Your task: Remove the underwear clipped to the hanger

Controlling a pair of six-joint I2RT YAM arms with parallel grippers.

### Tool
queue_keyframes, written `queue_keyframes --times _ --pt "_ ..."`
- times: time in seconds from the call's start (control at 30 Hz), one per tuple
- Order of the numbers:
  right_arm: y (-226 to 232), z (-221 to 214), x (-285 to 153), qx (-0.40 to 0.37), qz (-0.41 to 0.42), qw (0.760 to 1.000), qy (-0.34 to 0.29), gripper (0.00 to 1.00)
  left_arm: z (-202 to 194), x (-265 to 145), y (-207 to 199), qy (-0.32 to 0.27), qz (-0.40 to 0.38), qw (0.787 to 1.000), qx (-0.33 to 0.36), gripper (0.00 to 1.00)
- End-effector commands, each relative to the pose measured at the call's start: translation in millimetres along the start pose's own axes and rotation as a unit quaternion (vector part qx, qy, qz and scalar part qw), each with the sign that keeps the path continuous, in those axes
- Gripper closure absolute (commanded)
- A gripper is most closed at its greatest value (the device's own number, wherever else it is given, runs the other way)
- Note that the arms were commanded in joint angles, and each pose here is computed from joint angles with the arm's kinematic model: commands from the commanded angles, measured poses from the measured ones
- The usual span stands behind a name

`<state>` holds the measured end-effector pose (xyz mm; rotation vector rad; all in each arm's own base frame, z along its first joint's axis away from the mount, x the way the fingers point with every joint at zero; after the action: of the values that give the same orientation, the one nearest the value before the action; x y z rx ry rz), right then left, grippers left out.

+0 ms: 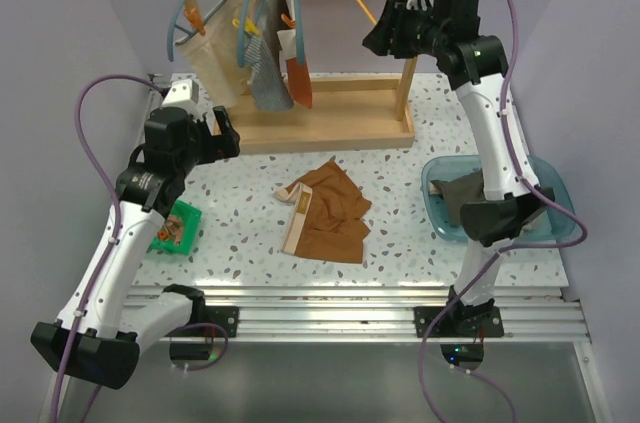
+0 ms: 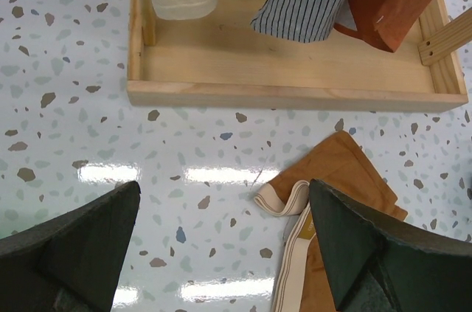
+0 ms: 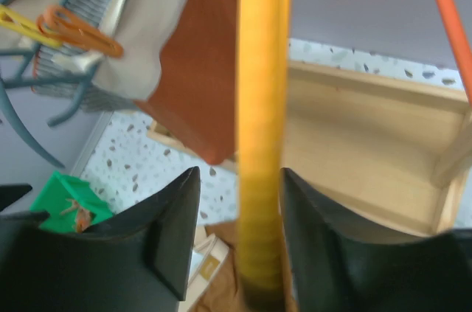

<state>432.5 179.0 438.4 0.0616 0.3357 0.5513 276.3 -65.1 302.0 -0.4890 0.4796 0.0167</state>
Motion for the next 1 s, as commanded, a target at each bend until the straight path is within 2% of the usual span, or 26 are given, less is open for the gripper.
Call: queue_keyframes --times 0.0,0.03,0.13,0.17,0.2,0.23,0.27,0.37,0.4,0.47,0.53,0.57,0.67,0.83,0.97 --pt "15.5 12.5 -51.0 -0.032 0.011 0.999 -0.023 0.46 7.5 -4.6 -6.6 -0.026 -0.020 0.999 -0.014 0.00" --pt "15.2 9.1 -57.9 -0.035 0.004 0.999 -0.018 0.30 7.0 -4.3 -6.3 -0.025 -0.020 0.999 -0.014 0.00" --pt "17.1 -4.7 -91.5 -0.041 -0.022 0.999 -0.012 0.02 6.0 -0.9 -6.4 -0.021 -0.017 0.999 -0.016 0.00" --pt "17.2 -19.2 -106.0 -0.038 -0.033 0.999 0.001 0.02 6.2 -0.1 -7.4 -0.020 -0.019 0.999 -0.017 0.00" --pt "12.6 -36.6 -97.3 -0.031 -0.039 0.998 0.028 0.02 6.0 0.9 -7.5 -0.019 -0.019 0.999 -0.018 0.00" --pt "19.4 -38.3 -122.8 -0.034 -0.042 0.998 0.018 0.02 6.8 0.7 -8.0 -0.021 -0.020 0.999 -0.018 0.00" --pt "16.2 -69.7 -120.6 -0.024 -0.047 0.997 0.060 0.02 7.5 0.5 -8.4 -0.022 -0.021 0.999 -0.018 0.00" --pt "29.2 -112.3 -151.9 -0.016 -0.038 0.994 0.098 0.02 6.9 2.9 -9.0 -0.021 -0.023 0.999 -0.017 0.00" --pt "31.3 -153.8 -146.8 -0.004 -0.030 0.988 0.151 0.02 5.6 4.3 -8.1 -0.019 -0.020 0.999 -0.017 0.00" --pt "56.9 -211.7 -145.5 -0.003 -0.006 0.978 0.209 0.02 0.3 9.2 -6.4 -0.008 -0.016 1.000 -0.020 0.00" --pt "90.5 -241.7 -135.8 -0.014 0.021 0.974 0.225 0.02 -4.6 13.0 -6.7 0.002 -0.019 1.000 -0.024 0.00" --pt "98.1 -269.1 -127.0 -0.022 0.025 0.966 0.257 0.02 -5.4 15.3 -8.0 0.004 -0.023 0.999 -0.028 0.00" --pt "121.9 -307.2 -97.3 -0.055 0.020 0.952 0.300 0.02 -7.3 17.4 -9.3 0.009 -0.028 0.999 -0.030 0.00" --pt "130.6 -321.5 -43.6 -0.098 -0.023 0.955 0.279 0.02 -10.3 11.5 -5.4 0.011 -0.021 0.999 -0.030 0.00" --pt "135.4 -340.7 -6.8 -0.111 -0.026 0.949 0.294 0.02 -15.8 4.5 0.9 0.010 -0.015 0.999 -0.030 0.00"
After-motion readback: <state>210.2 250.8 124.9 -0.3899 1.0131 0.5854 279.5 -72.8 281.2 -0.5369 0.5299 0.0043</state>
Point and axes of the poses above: each gripper's point midway between its finger pads, its own x axis out along the fingers, its own y axis along the line the jaws close on, z = x × y, the point moved 5 cm from there along -x, back along the fingers, and after that the axes turned 14 degrees about -x, right-handed, at the moved point
